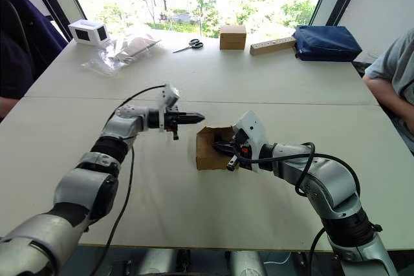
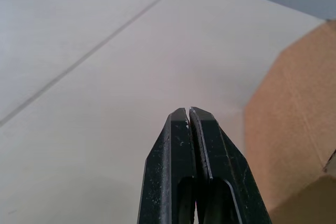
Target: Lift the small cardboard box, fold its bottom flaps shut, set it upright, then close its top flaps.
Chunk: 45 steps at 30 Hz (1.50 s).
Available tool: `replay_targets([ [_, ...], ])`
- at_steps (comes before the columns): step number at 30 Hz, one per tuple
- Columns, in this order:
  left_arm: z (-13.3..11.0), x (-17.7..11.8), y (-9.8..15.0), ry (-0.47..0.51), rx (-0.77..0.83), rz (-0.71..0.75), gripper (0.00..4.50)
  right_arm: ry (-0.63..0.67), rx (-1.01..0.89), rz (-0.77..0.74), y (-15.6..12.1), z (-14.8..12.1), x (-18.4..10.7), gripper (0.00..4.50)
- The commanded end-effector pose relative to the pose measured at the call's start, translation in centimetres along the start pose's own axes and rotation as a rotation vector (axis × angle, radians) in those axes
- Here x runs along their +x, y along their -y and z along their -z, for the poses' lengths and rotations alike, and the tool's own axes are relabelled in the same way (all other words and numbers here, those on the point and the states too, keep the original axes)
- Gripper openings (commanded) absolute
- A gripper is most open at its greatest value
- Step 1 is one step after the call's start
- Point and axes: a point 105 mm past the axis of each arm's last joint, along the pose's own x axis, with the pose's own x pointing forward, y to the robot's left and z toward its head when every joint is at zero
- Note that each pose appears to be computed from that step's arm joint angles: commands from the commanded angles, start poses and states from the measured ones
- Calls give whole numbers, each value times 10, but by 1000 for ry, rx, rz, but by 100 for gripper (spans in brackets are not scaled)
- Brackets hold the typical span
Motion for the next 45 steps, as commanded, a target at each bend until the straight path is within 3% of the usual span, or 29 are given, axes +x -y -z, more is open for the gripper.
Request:
replay_targets([
  [1, -35, -17, 4, 54, 109, 22, 5, 39, -30, -11, -3, -10, -3, 0],
  [7, -34, -39, 45, 10, 109, 121, 5, 42, -27, -28, -5, -9, -2, 0],
  [11, -20, -49, 81, -26, 29, 192, 5, 46, -28, -28, -5, -10, -2, 0],
  [18, -4, -29, 116, -11, -24, 234, 5, 41, -19, -27, -4, -7, -3, 0],
  [31, 16, -9, 115, -49, 5, 216, 5, 45, -27, -27, -5, -9, -5, 0],
  [35, 23, -6, 114, -65, 20, 214, 5, 109, -74, -94, -9, -35, -21, 0],
  [41, 21, -4, 114, -55, 25, 214, 5, 244, -72, -17, 23, -78, -32, 0],
  [45, 21, -4, 112, -52, 28, 204, 5, 142, -149, 115, 55, -67, -16, 0],
])
